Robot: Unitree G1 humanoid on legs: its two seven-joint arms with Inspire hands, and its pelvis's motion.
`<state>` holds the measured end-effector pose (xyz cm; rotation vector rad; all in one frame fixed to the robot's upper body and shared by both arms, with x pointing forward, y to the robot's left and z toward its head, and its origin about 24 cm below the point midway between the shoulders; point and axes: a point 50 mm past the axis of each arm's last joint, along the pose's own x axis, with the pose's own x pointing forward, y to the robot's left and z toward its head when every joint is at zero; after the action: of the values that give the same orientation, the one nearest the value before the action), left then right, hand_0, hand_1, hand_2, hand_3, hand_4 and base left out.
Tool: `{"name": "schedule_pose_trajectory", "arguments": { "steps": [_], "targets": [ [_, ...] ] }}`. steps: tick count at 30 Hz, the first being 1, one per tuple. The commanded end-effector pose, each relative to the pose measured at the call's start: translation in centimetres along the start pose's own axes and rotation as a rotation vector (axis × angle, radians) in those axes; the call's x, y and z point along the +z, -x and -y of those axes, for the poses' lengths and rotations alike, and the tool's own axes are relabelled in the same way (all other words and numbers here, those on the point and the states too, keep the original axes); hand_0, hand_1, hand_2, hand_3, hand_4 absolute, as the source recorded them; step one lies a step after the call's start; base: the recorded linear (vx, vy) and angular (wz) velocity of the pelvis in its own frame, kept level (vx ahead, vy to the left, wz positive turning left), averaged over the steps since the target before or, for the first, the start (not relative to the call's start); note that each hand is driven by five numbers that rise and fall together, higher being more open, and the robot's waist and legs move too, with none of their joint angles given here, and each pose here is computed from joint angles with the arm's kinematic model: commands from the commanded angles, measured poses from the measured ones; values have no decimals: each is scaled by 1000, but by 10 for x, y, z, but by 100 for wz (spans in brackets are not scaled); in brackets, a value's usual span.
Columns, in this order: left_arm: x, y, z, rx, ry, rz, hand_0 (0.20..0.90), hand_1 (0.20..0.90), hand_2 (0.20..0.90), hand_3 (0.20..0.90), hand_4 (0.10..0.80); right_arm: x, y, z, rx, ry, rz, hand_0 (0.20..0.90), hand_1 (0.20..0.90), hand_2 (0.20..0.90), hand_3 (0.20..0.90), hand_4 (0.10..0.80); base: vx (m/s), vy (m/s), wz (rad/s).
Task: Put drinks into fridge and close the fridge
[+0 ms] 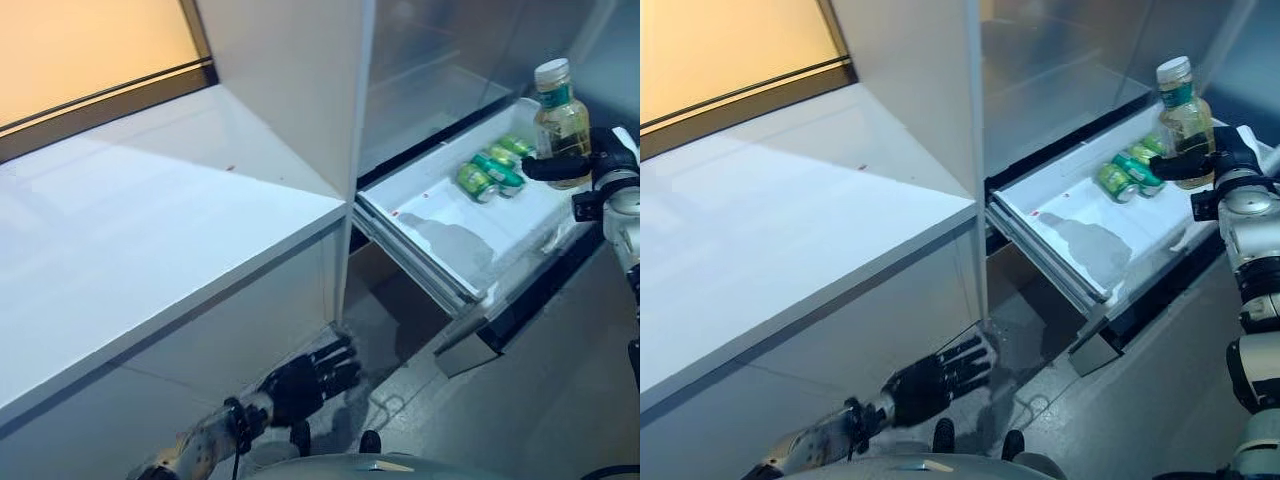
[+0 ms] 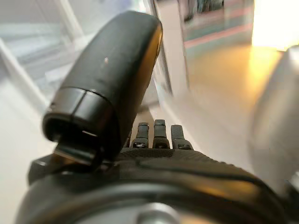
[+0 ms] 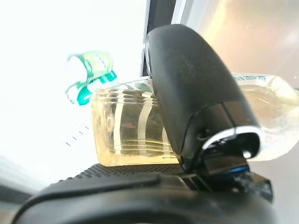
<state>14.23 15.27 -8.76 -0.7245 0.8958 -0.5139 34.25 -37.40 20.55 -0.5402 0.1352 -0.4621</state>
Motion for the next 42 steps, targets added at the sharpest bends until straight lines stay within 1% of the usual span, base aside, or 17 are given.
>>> {"name": "schedule_pose_trajectory", "arguments": {
  "steps": [1, 4, 6, 7, 8, 14, 19, 26, 27, 28, 29, 33, 36, 42],
  "targets": [
    [5, -4, 2, -57, -189, 29, 900, 900, 900, 900, 800, 100, 9, 56, -135, -12, 324, 300, 300, 300, 200, 100, -9, -37, 26],
    [6, 0, -17, 60, -264, 17, 900, 900, 900, 900, 800, 85, 3, 49, -110, 10, 239, 300, 300, 300, 200, 100, -53, -38, 31],
    [13, 2, -31, 181, -325, 23, 900, 900, 900, 900, 800, 72, -2, 40, -77, 15, 152, 300, 300, 300, 200, 100, -100, -43, 19],
    [15, 2, -34, 198, -338, 24, 900, 900, 900, 900, 800, 69, -3, 38, -75, 11, 137, 300, 300, 300, 200, 100, -112, -59, 3],
    [20, 5, -43, 279, -365, 25, 900, 900, 900, 900, 800, 60, -5, 33, -67, 0, 96, 300, 300, 300, 200, 100, -104, -58, 5],
    [39, 16, -67, 495, -343, 72, 900, 900, 900, 900, 800, 37, -7, 18, -46, 3, -23, 300, 300, 300, 200, 100, -107, -44, 8],
    [46, 23, -75, 559, -344, 62, 900, 900, 900, 900, 800, 19, -8, 17, -28, 83, -125, 300, 300, 300, 200, 100, -95, 4, 3],
    [52, 31, -83, 602, -339, 37, 900, 900, 900, 900, 800, 13, -7, 26, 20, 275, -250, 300, 300, 300, 200, 100, -37, 15, 0],
    [53, 32, -83, 600, -339, 38, 900, 900, 900, 900, 800, 13, -7, 27, 25, 313, -264, 361, 361, 361, 271, 171, -31, 11, -2],
    [55, 33, -83, 596, -341, 41, 900, 900, 900, 900, 800, 13, -6, 29, 34, 354, -284, 681, 681, 681, 645, 545, 0, 0, 0],
    [56, 32, -82, 592, -344, 43, 900, 900, 900, 900, 800, 12, -6, 30, 40, 372, -297, 900, 900, 900, 900, 800, 0, 0, 0],
    [61, 32, -80, 575, -356, 48, 900, 900, 900, 900, 800, 19, -6, 33, 47, 425, -304, 900, 900, 900, 900, 800, 0, 0, 0],
    [63, 32, -79, 569, -369, 47, 900, 900, 900, 900, 800, 27, -6, 36, 36, 514, -297, 900, 900, 900, 900, 800, 0, 0, 0],
    [59, 35, -82, 584, -380, 20, 900, 900, 900, 900, 800, 37, -5, 36, 70, 441, -284, 900, 900, 900, 900, 800, 4, 8, -2]
  ]
}}
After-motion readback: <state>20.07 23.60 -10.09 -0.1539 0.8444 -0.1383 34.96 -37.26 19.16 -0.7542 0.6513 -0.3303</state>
